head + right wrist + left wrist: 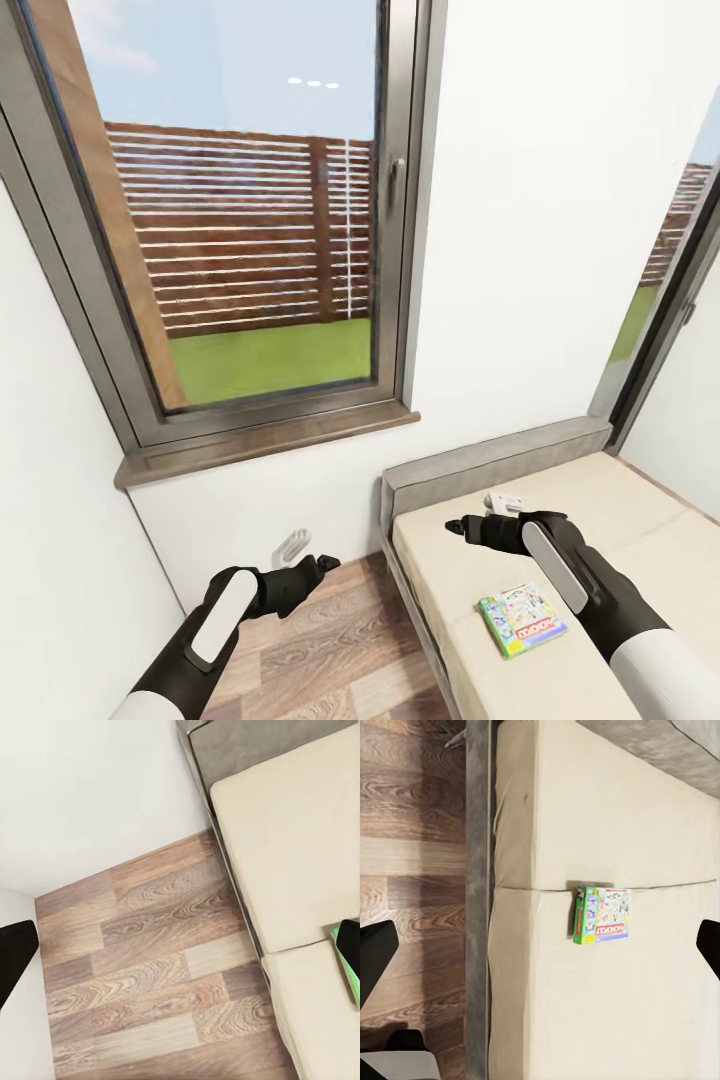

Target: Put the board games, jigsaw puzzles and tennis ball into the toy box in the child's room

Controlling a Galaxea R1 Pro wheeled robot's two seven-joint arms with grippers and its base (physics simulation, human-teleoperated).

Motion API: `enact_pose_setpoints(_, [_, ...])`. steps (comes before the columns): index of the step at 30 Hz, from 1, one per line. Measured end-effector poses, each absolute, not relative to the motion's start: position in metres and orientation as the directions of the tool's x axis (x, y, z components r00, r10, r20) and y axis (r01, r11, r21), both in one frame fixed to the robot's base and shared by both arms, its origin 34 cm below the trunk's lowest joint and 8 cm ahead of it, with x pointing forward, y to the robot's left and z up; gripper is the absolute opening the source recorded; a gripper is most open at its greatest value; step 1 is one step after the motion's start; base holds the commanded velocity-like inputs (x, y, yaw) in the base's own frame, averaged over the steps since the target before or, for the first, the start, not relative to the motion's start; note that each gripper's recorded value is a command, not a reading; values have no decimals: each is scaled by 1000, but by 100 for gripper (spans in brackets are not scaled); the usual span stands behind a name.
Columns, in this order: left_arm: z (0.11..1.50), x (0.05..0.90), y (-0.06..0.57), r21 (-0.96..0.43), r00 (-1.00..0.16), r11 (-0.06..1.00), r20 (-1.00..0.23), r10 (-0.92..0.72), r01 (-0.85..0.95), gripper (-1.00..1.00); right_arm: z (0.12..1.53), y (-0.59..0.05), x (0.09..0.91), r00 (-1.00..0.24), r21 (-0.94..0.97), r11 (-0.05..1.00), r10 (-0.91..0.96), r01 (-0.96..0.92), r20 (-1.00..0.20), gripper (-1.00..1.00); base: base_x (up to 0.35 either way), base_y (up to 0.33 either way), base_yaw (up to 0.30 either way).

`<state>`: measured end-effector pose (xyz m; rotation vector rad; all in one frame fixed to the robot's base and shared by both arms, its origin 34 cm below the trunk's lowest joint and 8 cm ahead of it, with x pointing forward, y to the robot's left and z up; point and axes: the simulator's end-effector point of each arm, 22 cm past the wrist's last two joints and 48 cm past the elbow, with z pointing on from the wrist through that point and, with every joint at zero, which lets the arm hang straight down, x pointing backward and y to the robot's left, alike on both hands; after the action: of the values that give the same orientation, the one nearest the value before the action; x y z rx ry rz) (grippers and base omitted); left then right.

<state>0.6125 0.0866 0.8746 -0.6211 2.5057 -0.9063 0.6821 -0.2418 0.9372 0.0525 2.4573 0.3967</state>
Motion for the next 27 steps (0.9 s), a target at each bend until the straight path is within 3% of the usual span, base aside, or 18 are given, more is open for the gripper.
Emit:
enact_pose_setpoints(8, [875, 612, 86, -673, -820, 689, -217, -530, -267, 100, 937, -242, 682, -794, 295, 954, 134, -59, -593, 100, 35, 6, -1])
enact_pose_setpoints(27, [875, 609, 78, -672, -835, 701, -225, -503, -241, 100, 938, -243, 682, -793, 295, 954, 135, -58, -594, 100, 184, 36, 0])
